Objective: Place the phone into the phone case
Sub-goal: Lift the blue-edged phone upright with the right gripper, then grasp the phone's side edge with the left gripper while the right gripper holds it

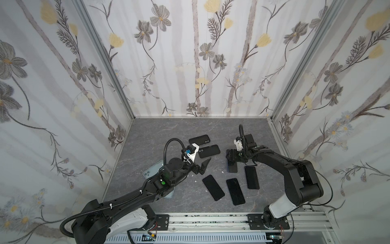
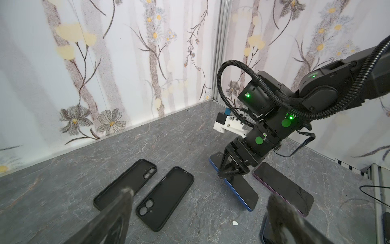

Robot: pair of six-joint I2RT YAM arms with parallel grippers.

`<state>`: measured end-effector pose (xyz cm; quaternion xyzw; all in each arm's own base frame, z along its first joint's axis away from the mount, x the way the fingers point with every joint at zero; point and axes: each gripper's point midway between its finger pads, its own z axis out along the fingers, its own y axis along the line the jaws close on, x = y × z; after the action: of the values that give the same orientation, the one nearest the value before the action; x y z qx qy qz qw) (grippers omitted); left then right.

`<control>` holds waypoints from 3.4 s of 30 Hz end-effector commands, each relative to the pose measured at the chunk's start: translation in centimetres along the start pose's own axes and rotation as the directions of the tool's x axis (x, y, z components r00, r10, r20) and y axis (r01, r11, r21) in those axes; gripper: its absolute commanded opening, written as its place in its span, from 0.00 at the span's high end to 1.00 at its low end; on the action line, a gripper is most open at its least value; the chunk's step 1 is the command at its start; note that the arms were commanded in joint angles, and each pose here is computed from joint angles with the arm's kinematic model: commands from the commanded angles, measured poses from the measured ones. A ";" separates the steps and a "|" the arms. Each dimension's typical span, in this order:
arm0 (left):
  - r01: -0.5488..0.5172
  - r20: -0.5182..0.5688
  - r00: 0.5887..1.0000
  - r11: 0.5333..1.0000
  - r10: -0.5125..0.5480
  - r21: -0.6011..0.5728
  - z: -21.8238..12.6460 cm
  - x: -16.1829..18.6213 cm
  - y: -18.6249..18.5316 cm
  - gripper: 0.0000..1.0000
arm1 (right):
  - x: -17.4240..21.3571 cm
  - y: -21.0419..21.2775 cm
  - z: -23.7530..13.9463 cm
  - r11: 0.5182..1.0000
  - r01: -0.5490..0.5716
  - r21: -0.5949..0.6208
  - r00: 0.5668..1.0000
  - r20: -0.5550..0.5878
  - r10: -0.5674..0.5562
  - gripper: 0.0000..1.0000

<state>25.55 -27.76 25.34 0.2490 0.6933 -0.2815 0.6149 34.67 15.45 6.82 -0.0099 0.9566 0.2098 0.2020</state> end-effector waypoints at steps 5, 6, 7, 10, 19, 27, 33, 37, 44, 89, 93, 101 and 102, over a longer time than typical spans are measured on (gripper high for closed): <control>0.070 0.098 0.993 0.998 -0.070 -0.001 0.7 -1.1 -0.1 0.00 | -2.7 3.8 -3.0 0.983 -0.018 -0.184 0.990 0.134 0.043 0.37; 0.071 0.101 0.992 0.997 -0.070 -0.003 0.8 -1.0 -0.1 0.00 | -2.9 4.1 -3.4 0.980 -0.024 -0.198 0.988 0.145 0.054 0.37; 0.072 0.109 0.991 0.997 -0.071 -0.007 0.8 -1.1 0.0 0.00 | -3.1 4.6 -4.0 0.976 -0.028 -0.217 0.985 0.159 0.063 0.37; 0.070 0.135 0.988 0.998 -0.068 -0.010 0.7 -1.2 0.0 0.00 | -4.0 6.0 -6.0 0.960 -0.037 -0.276 0.975 0.201 0.095 0.38; 0.006 0.254 0.967 1.000 -0.008 0.005 0.3 -2.8 -0.7 0.06 | -6.8 10.6 -13.6 0.895 -0.007 -0.447 0.922 0.344 0.179 0.38; -0.054 0.333 0.942 0.998 0.036 0.043 0.8 -4.2 -2.0 0.12 | -8.8 13.8 -19.1 0.853 0.060 -0.519 0.876 0.436 0.205 0.39; -0.084 0.358 0.932 0.995 0.061 0.047 1.4 -4.5 -2.4 0.12 | -9.4 15.4 -21.0 0.832 0.085 -0.548 0.865 0.455 0.211 0.39; -0.106 0.388 0.919 0.993 0.076 0.057 1.5 -4.8 -2.7 0.12 | -9.5 16.5 -21.6 0.817 0.098 -0.568 0.862 0.459 0.216 0.39; -0.101 0.424 0.903 0.993 0.065 0.063 2.2 -5.3 -3.0 0.15 | -9.2 19.5 -22.7 0.762 0.151 -0.629 0.859 0.465 0.214 0.39; 0.077 0.518 0.847 0.992 -0.116 0.096 0.6 -7.7 -2.1 1.00 | -7.4 22.7 -24.6 0.691 0.281 -0.666 0.808 0.552 0.204 0.00; 0.114 0.479 0.866 0.990 -0.142 0.089 0.1 -8.6 -1.8 1.00 | -8.0 21.8 -27.1 0.743 0.341 -0.576 0.742 0.650 0.163 0.00; 0.136 0.351 0.927 0.990 -0.135 0.024 -1.7 -11.4 -0.9 1.00 | -8.3 22.4 -33.5 0.736 0.543 -0.404 0.594 0.804 0.004 0.00; 0.124 0.323 0.938 0.992 -0.127 0.028 -1.9 -11.7 -1.1 1.00 | -8.0 22.9 -34.4 0.707 0.589 -0.391 0.576 0.817 -0.029 0.00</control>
<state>24.56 -27.03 38.39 0.1365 0.5431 -0.3814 0.7355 27.70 21.72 46.40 -0.1028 0.6455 0.4809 0.5844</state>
